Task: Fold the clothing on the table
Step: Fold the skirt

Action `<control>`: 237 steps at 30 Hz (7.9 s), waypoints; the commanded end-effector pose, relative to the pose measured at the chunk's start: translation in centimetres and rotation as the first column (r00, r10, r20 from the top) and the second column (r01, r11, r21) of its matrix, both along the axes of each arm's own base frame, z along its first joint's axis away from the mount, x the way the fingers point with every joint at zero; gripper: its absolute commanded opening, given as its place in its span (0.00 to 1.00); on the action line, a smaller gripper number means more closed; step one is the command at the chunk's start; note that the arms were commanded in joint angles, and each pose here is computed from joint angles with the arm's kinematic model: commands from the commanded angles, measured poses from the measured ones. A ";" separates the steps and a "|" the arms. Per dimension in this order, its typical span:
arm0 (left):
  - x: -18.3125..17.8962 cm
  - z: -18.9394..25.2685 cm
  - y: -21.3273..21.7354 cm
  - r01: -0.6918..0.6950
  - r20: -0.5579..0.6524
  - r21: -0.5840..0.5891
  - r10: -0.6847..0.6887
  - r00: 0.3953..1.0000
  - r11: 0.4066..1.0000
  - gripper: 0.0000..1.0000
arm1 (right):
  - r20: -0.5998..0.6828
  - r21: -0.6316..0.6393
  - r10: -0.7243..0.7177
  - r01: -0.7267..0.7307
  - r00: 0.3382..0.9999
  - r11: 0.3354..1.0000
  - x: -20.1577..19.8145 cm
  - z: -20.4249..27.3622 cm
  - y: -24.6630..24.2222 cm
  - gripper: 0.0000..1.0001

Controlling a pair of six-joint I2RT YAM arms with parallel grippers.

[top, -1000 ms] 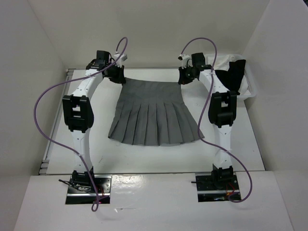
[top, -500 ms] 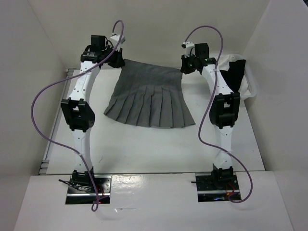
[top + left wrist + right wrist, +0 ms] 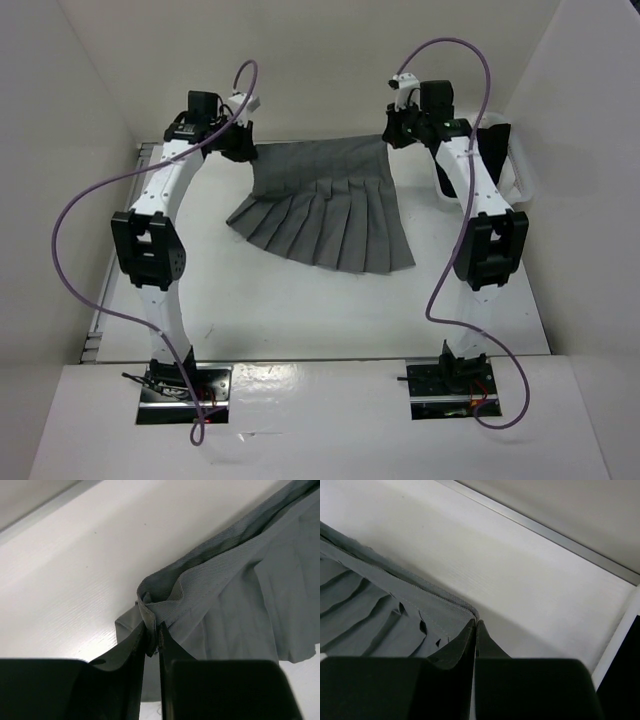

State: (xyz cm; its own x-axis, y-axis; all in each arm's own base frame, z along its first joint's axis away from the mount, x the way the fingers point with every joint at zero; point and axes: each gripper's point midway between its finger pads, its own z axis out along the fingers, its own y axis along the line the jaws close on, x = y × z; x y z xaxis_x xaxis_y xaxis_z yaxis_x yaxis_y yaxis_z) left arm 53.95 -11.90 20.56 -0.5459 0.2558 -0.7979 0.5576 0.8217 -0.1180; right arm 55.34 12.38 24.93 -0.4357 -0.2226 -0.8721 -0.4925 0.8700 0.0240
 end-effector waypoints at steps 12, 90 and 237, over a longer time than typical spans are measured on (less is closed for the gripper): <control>-15.4 19.7 -0.4 0.026 0.480 -0.019 -0.013 0.877 0.999 0.00 | 0.316 0.051 0.103 -0.126 0.943 0.991 -16.6 16.1 2.6 0.00; -13.8 3.2 2.0 0.062 0.257 0.231 -0.123 0.959 0.971 0.00 | 0.081 -0.139 0.211 -0.198 0.974 0.970 -11.9 1.1 1.1 0.00; -21.7 -13.8 4.7 0.208 -0.290 0.353 -0.104 0.951 0.912 0.87 | -0.343 -0.426 0.071 -0.223 0.937 0.877 -19.6 -16.8 2.4 0.89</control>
State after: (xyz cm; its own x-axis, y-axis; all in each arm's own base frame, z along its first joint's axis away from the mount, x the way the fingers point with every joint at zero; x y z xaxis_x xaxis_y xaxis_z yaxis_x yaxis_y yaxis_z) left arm 32.30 -6.93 6.21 -0.6448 0.6238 -0.4417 0.6856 0.7275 0.0264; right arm 33.62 13.98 7.72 -0.6102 -0.6558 -0.4445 -0.6632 0.7298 -0.1664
